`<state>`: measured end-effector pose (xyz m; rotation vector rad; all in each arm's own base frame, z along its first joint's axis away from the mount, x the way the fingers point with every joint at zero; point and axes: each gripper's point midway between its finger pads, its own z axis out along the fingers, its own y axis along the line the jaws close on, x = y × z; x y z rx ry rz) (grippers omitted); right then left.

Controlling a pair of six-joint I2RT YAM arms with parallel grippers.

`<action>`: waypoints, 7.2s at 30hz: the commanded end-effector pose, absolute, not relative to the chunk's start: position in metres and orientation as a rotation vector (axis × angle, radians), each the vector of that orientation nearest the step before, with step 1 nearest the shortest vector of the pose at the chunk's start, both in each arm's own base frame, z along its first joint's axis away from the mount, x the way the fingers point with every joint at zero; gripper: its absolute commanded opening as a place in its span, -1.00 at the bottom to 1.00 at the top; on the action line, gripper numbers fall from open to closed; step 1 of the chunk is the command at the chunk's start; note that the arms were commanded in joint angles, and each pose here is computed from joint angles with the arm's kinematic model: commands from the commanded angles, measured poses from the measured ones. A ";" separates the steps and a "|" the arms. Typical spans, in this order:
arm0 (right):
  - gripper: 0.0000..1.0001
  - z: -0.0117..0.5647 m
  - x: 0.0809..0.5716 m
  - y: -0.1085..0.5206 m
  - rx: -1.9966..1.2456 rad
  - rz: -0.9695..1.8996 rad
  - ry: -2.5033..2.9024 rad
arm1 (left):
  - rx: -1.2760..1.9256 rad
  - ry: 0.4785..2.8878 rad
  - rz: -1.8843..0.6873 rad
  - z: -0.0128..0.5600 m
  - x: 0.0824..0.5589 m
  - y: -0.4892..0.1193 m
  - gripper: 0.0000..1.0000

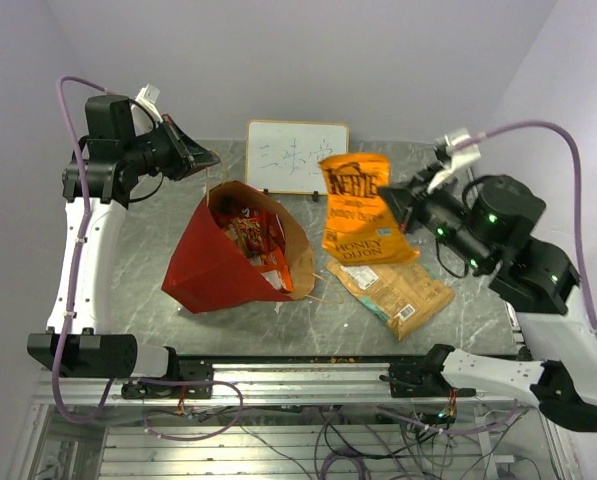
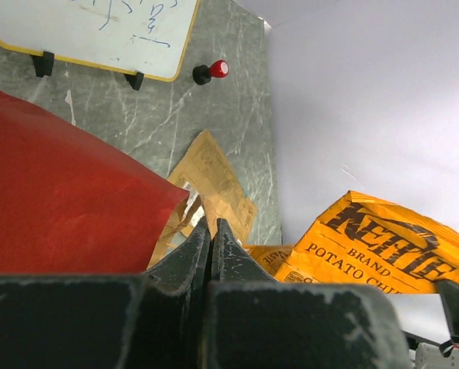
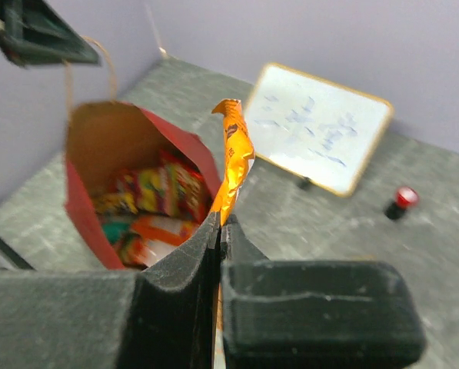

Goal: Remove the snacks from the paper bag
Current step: Place the snack at the center of the board, then take out the snack from the paper bag.

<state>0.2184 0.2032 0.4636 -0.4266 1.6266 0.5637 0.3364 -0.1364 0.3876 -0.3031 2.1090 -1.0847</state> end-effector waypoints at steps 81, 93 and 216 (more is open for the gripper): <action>0.38 0.164 0.289 0.111 0.242 0.117 2.552 | -0.275 2.107 -1.173 0.380 0.336 -0.140 -0.86; 0.48 0.118 0.174 0.093 0.934 0.192 2.667 | -0.274 2.068 -1.159 0.394 0.327 -0.138 -0.86; 0.21 0.250 0.234 0.294 -0.570 0.975 1.809 | -0.003 2.105 -1.150 0.355 0.221 -0.145 -0.86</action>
